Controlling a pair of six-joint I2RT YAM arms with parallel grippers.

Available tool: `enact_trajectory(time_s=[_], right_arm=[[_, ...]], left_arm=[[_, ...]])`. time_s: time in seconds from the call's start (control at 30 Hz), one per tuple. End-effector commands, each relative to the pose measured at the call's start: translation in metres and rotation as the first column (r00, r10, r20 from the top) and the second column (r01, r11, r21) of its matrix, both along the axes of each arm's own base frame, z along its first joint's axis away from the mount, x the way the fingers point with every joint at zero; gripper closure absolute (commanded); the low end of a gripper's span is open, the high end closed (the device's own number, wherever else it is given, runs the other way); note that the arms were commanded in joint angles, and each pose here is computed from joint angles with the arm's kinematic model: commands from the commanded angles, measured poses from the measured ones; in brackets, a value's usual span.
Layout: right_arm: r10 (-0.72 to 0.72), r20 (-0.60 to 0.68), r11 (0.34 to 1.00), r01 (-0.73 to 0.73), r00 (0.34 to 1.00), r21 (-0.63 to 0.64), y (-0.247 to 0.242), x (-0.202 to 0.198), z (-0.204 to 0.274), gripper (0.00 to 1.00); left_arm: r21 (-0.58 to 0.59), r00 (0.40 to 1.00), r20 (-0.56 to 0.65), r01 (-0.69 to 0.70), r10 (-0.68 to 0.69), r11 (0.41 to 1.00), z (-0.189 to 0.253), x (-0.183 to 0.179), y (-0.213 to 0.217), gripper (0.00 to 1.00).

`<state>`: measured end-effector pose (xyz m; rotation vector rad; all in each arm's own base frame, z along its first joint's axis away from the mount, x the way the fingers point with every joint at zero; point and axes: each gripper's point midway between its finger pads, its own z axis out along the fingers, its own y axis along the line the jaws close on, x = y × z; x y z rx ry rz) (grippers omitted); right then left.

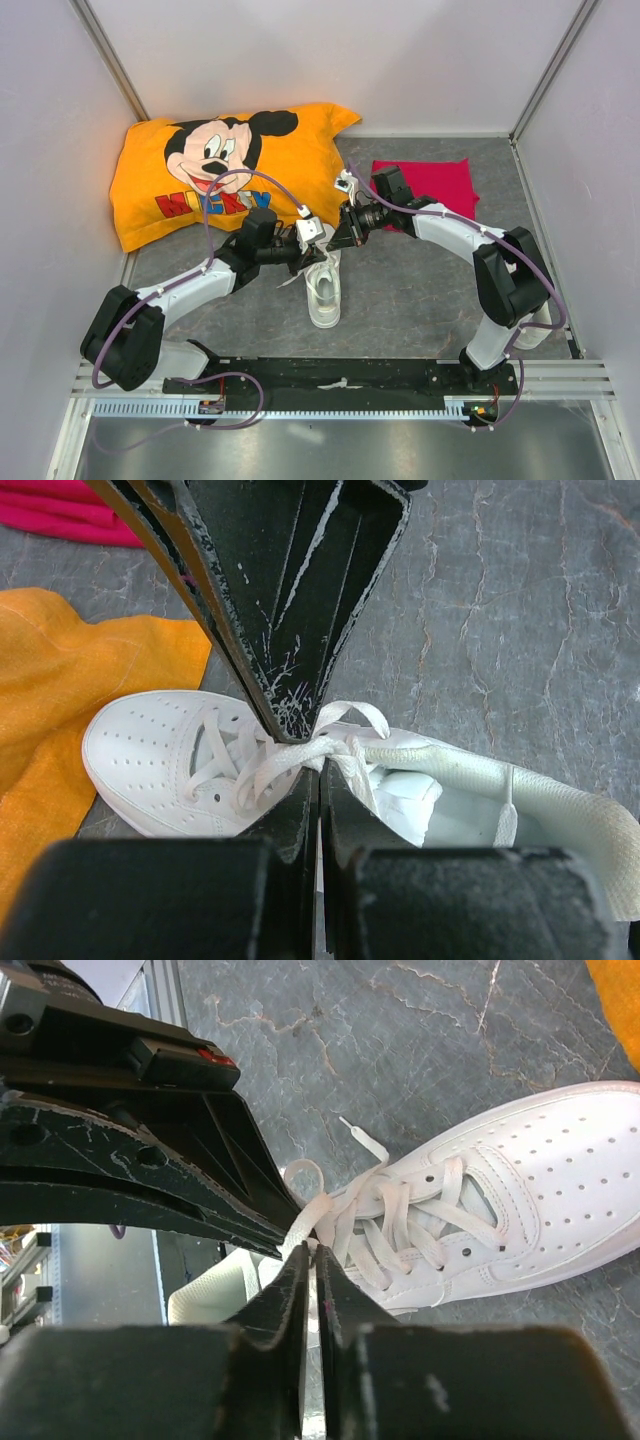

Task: Tie the shoes

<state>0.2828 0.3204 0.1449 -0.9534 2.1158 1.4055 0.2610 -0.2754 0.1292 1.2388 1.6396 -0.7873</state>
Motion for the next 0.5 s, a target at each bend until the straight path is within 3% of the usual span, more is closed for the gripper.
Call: enact_trajectory(time_s=[0.0,0.1,0.33,0.47], right_arm=[[0.027,0.035,0.999,-0.029,0.999,0.045,0.005,0.0,0.014,1.0],[0.029,0.047,0.998,-0.031,0.998,0.051,0.005,0.0,0.018,1.0],[-0.018,0.048,0.999,0.017,0.999,0.028,0.002,0.003,0.022,1.0],[-0.038,0.052,0.999,0.037,0.998,0.02,0.0,0.004,0.023,1.0]], left_arm=[[-0.016,0.997,0.068,0.03,-0.029,0.999,0.008,0.004,-0.004,0.98],[-0.012,0.998,0.065,0.026,-0.025,1.0,0.007,0.004,-0.003,0.92],[-0.009,0.997,0.073,0.0,0.001,1.0,0.02,0.0,0.005,0.65],[-0.01,0.996,0.089,0.001,0.0,1.0,0.029,-0.01,0.012,0.58]])
